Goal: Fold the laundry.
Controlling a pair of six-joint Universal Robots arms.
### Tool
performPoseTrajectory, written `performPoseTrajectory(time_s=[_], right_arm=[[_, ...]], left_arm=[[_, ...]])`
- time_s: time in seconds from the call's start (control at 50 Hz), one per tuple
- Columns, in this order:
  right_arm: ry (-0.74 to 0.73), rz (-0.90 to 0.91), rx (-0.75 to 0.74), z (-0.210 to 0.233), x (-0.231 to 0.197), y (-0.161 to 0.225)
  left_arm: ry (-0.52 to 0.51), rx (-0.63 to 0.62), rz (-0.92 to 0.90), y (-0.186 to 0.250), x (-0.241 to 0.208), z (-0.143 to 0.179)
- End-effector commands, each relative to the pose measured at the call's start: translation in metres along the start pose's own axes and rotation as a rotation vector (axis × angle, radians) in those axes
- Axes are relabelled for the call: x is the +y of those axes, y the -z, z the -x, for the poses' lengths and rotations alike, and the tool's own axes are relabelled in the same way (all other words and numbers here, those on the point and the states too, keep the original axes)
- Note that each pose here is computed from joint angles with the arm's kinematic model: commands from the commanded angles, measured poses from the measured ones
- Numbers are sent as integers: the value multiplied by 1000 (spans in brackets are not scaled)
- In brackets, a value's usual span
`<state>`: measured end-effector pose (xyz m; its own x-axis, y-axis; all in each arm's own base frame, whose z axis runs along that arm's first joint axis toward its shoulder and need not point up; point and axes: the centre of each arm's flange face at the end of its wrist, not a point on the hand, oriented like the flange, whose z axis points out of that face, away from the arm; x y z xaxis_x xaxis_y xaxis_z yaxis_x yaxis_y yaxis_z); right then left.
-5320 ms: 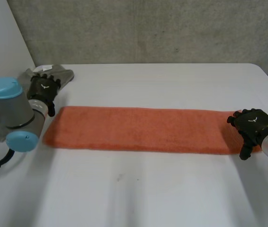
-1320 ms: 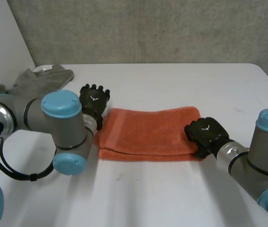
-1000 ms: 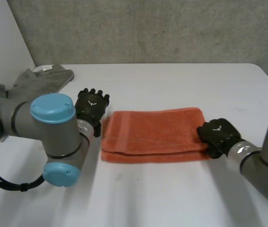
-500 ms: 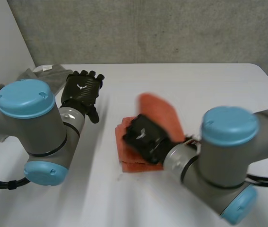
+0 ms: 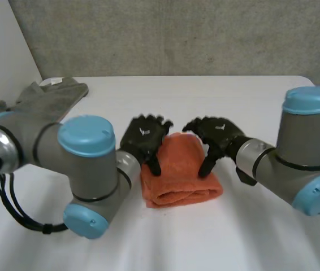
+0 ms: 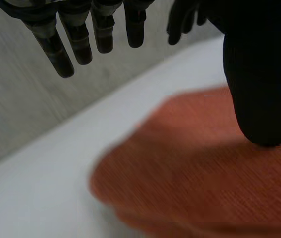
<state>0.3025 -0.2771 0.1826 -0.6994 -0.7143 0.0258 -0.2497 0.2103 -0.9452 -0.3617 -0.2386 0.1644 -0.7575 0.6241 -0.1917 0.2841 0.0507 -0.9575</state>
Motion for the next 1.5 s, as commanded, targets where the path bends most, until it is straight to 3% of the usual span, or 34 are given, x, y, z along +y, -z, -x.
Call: performPoseTrajectory(time_s=[0.02,0.22,0.32,0.46,0.56,0.66,0.8,1.08,1.5], right_arm=[[66,187,-36,-1,38,-24],[146,179,64,-11,24,-18],[151,51,113,-13,2,-3],[42,-52,195,-26,-13,25],[-94,10,245,-46,8,39],[-128,67,208,-38,27,45],[-187,155,137,-31,58,38],[-285,204,110,-28,81,18],[-313,156,46,-5,78,-5]], left_arm=[[-28,-43,183,3,36,-1],[-64,-42,231,9,32,3],[-42,-26,91,18,-17,10],[-27,46,-113,34,-82,21],[0,100,-124,44,-97,29],[63,129,-114,61,-112,39],[103,162,-117,68,-117,42],[134,154,-107,69,-115,46],[136,156,-95,68,-111,45]])
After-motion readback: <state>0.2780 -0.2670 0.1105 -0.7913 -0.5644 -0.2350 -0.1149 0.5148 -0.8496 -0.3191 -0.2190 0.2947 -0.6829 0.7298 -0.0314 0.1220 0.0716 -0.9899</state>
